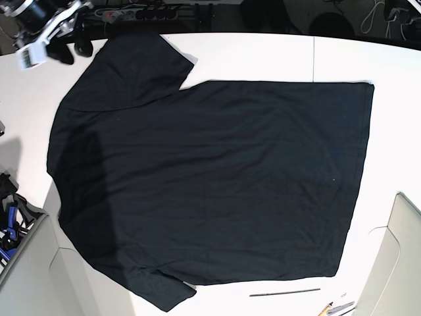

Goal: Fold the T-shirt properly
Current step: 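Reach both grippers to the shirt's shoulder corners and grasp them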

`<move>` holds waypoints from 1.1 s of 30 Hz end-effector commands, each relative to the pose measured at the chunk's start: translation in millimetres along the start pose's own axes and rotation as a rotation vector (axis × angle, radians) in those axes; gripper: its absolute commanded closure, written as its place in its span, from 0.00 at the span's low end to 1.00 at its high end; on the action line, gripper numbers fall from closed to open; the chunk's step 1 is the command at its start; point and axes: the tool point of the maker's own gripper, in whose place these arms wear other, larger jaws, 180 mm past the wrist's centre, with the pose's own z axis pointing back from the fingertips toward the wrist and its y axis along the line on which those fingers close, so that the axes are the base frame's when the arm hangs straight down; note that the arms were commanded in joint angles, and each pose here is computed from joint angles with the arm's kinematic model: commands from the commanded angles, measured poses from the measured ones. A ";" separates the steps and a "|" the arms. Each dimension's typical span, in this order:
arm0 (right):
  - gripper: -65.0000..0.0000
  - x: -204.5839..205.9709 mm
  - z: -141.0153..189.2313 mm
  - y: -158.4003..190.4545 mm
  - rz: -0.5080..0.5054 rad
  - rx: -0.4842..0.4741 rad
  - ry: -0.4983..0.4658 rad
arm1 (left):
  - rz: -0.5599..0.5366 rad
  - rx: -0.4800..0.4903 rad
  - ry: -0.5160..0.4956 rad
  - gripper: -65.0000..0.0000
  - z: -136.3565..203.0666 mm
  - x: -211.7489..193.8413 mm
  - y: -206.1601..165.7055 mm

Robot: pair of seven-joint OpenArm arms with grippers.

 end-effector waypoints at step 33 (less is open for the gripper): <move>0.44 -47.6 -71.8 -1.0 -0.296 0.186 0.096 | -0.012 -0.084 -0.308 0.31 -34.7 110.5 -5.9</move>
